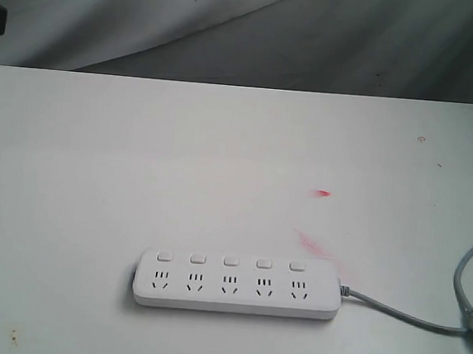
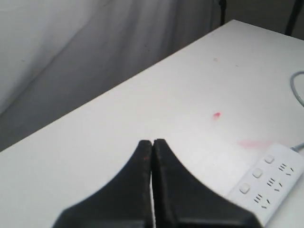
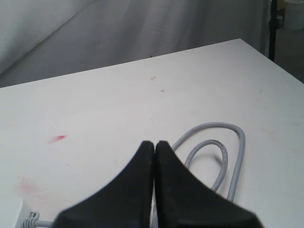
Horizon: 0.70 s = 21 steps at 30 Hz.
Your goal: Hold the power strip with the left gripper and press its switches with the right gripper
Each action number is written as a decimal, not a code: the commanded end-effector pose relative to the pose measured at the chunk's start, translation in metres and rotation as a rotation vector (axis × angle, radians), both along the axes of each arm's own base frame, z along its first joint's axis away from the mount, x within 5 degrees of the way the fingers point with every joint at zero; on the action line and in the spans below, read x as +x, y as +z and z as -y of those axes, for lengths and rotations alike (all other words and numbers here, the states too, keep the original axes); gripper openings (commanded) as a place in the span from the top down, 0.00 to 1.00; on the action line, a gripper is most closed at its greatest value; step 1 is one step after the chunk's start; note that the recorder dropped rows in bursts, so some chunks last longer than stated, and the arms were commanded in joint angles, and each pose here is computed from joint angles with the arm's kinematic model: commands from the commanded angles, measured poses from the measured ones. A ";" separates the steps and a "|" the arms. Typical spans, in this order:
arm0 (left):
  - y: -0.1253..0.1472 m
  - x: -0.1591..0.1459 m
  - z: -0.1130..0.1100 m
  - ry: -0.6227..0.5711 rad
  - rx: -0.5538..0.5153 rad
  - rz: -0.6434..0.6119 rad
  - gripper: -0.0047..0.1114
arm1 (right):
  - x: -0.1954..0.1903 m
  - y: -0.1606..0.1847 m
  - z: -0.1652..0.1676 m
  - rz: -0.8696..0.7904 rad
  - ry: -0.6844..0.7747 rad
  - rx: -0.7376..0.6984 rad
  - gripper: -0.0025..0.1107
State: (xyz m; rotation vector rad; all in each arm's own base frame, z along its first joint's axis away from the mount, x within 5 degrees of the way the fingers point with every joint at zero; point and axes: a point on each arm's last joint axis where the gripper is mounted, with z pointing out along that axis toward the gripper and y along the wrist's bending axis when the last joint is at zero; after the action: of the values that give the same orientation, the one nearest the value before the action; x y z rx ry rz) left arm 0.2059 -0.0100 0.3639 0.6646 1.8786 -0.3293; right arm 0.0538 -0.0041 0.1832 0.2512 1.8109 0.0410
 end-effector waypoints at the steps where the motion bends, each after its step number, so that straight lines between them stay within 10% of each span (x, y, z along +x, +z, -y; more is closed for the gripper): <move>1: -0.007 0.004 -0.012 -0.100 -0.017 -0.008 0.96 | 0.000 -0.001 0.000 0.004 0.001 -0.005 0.98; 21: -0.046 0.024 -0.045 -0.240 0.091 -0.068 0.96 | 0.000 -0.001 0.000 0.004 0.001 -0.005 0.98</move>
State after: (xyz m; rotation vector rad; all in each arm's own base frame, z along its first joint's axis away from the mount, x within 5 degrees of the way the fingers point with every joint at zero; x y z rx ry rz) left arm 0.2302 0.0352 0.3164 0.9470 1.9046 -0.4158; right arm 0.0538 -0.0041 0.1832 0.2512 1.8109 0.0410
